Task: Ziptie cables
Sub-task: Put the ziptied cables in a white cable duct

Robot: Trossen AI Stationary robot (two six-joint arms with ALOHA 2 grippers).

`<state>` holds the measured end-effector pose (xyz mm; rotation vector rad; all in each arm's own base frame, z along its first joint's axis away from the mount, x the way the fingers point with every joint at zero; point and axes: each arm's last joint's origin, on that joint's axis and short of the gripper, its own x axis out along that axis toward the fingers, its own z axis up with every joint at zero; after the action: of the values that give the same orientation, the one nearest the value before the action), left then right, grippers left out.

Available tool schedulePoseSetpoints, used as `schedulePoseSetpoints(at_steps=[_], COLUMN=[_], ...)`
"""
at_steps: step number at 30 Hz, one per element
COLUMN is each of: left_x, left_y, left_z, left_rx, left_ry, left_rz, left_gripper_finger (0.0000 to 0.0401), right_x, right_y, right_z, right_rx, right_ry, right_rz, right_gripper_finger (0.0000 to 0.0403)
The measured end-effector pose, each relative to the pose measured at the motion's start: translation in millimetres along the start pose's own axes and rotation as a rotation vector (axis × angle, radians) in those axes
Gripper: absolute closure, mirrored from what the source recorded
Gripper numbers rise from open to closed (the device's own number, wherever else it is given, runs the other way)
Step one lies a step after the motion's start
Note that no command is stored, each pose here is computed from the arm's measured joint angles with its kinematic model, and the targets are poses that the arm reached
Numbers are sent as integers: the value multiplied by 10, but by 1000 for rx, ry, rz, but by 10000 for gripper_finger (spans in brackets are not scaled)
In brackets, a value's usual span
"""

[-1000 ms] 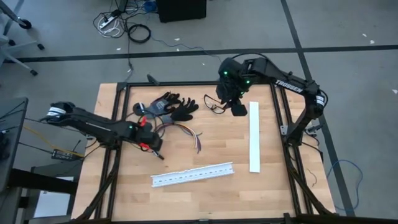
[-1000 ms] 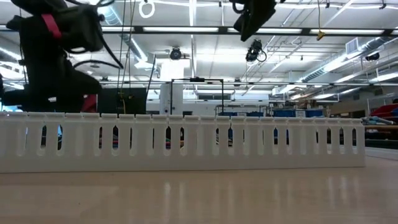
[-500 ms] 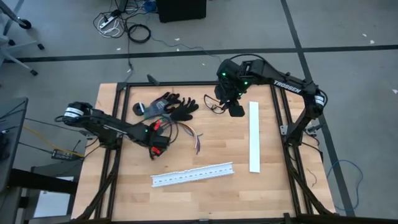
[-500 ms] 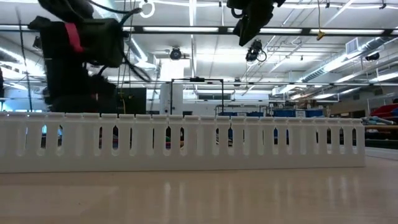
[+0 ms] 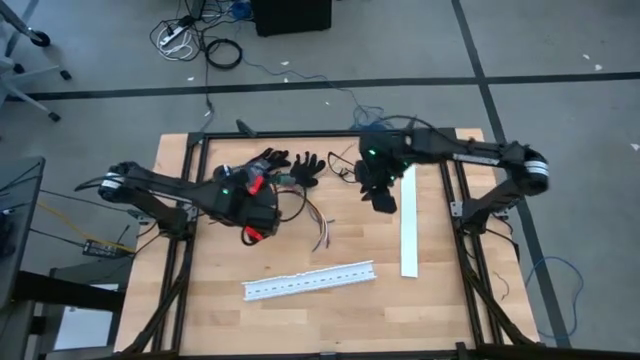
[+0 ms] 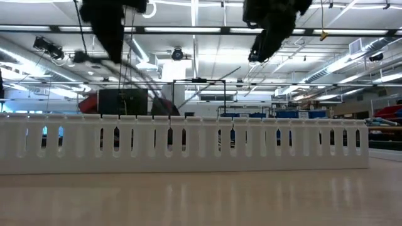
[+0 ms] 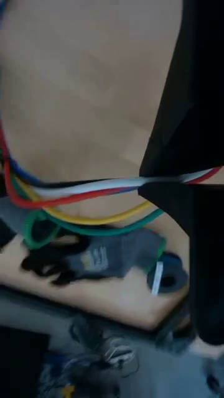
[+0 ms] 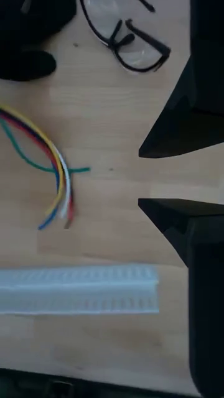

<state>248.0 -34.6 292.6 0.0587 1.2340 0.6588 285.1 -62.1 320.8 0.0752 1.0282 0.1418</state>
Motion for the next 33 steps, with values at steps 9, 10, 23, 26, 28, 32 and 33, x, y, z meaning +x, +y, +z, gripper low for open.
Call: schedulePoseSetpoints(at_steps=[9,10,23,26,28,32,33], left_x=[-1044,-1136,-1464,-1414,-1366,-1277,-1255], left_y=[464,527,773,706,638,512,488], left_z=[329,349,448,489,531,602,611], left_rx=[-108,-130,-262,-259,-245,-189,-172], left_ry=[-244,-277,-408,-382,-359,-315,-301], left_rz=[-127,-134,-199,-196,-200,-209,-207], left_gripper_finger=[401,401,401,401,401,401,401], right_x=[541,623,1235,1278,1309,1448,1467], right_y=[260,279,176,41,-21,-102,-111], right_z=[-413,-463,-102,58,156,220,246], right_rx=[-30,-56,-166,-136,-142,-156,-155], right_ry=[-705,-737,-1011,-1024,-1034,-986,-988], right_rz=[-26,-34,-112,-166,-187,-217,-222], right_gripper_finger=[289,284,113,95,91,92,93])
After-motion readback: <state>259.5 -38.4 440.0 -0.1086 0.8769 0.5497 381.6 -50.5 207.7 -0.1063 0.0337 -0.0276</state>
